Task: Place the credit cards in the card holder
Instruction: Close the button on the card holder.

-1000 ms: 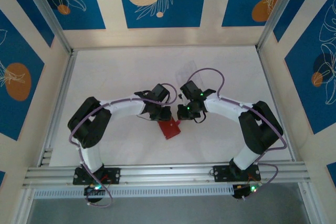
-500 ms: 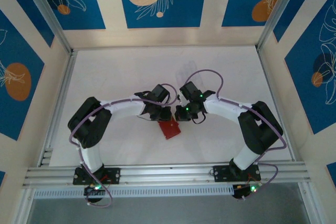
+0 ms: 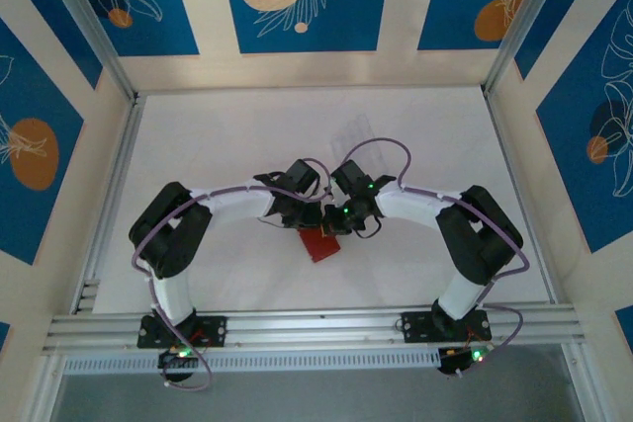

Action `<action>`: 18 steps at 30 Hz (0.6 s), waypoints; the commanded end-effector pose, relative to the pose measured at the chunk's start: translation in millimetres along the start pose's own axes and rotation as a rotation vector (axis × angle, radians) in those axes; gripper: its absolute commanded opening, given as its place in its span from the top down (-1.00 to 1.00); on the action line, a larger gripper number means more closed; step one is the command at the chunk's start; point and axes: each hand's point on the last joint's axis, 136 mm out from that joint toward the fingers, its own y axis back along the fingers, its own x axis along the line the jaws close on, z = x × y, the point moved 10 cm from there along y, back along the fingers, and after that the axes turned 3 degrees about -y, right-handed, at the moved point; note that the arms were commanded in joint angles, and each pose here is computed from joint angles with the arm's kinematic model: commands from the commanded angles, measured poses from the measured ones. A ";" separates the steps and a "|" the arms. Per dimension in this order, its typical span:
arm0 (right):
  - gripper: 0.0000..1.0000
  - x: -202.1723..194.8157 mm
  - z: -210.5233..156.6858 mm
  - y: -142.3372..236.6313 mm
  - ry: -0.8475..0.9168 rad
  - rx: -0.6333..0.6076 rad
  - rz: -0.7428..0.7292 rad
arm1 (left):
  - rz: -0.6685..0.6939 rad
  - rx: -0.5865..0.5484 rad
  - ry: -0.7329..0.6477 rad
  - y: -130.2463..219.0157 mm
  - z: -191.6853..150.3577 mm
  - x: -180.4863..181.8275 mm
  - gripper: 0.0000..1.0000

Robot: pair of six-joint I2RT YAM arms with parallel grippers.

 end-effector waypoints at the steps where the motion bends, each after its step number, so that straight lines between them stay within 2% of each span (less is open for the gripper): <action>1: 1.00 -1.9 -9.6 -22.3 -0.028 0.060 -0.007 | 0.003 0.033 0.004 -12.2 -7.0 1.0 0.75; 7: 1.00 -3.3 -11.6 -29.2 -0.071 0.087 0.023 | -0.007 0.024 0.021 -9.7 -6.5 1.2 0.77; 18: 1.00 -11.8 -13.9 -33.0 -0.090 0.097 -0.039 | -0.203 -0.061 0.115 44.2 8.7 8.6 0.69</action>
